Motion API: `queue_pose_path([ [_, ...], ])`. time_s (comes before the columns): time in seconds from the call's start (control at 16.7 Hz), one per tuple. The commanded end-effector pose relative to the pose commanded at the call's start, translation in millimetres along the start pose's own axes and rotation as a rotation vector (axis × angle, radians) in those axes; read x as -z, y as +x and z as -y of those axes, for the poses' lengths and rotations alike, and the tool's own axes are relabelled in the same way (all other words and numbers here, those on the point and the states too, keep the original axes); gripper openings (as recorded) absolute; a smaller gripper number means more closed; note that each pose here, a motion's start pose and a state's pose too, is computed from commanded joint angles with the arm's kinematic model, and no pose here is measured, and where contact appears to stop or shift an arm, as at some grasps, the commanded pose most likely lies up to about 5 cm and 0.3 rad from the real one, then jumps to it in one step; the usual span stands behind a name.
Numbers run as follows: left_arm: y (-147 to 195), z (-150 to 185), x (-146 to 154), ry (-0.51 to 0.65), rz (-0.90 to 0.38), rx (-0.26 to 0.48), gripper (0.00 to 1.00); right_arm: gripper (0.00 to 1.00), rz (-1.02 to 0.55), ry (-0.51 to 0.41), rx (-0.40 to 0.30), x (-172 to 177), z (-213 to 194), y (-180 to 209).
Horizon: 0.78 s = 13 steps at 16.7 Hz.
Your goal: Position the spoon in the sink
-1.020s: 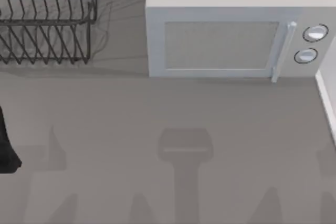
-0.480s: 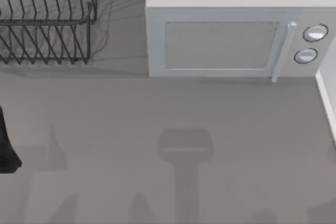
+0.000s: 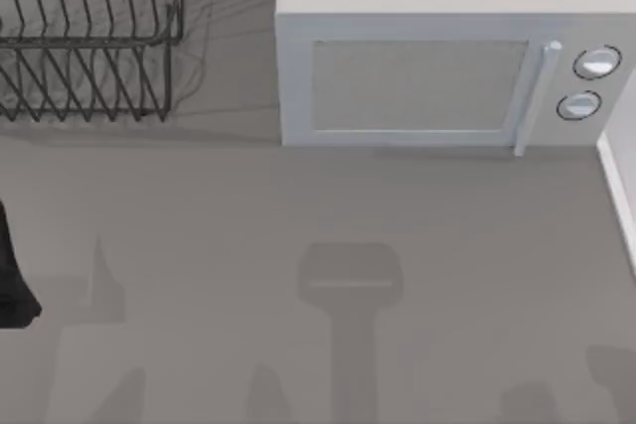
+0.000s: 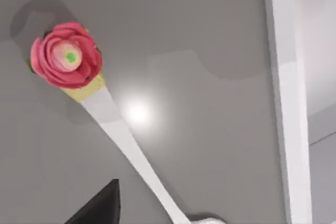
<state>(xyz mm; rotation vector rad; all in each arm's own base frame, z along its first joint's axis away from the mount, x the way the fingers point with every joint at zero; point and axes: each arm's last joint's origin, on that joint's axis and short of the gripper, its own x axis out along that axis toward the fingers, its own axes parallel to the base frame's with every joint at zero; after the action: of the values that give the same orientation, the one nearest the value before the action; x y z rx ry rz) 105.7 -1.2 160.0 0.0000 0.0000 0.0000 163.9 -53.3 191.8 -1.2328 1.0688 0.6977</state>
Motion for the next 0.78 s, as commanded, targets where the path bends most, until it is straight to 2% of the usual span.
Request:
queue_pose_path([
  [0.18,0.0,0.0,0.0,0.0,0.0,0.0,1.0,1.0,0.017,-0.224,-0.176,9.6,15.2,8.1],
  [0.42,0.0,0.0,0.0,0.0,0.0,0.0,1.0,1.0,0.085,-0.403,-0.358,24.5,33.0,16.7],
  [0.54,0.0,0.0,0.0,0.0,0.0,0.0,1.0,1.0,0.109,-0.447,-0.395,30.2,38.8,18.7],
  [0.78,0.0,0.0,0.0,0.0,0.0,0.0,1.0,1.0,0.118,-0.47,-0.399,35.7,44.1,18.3],
])
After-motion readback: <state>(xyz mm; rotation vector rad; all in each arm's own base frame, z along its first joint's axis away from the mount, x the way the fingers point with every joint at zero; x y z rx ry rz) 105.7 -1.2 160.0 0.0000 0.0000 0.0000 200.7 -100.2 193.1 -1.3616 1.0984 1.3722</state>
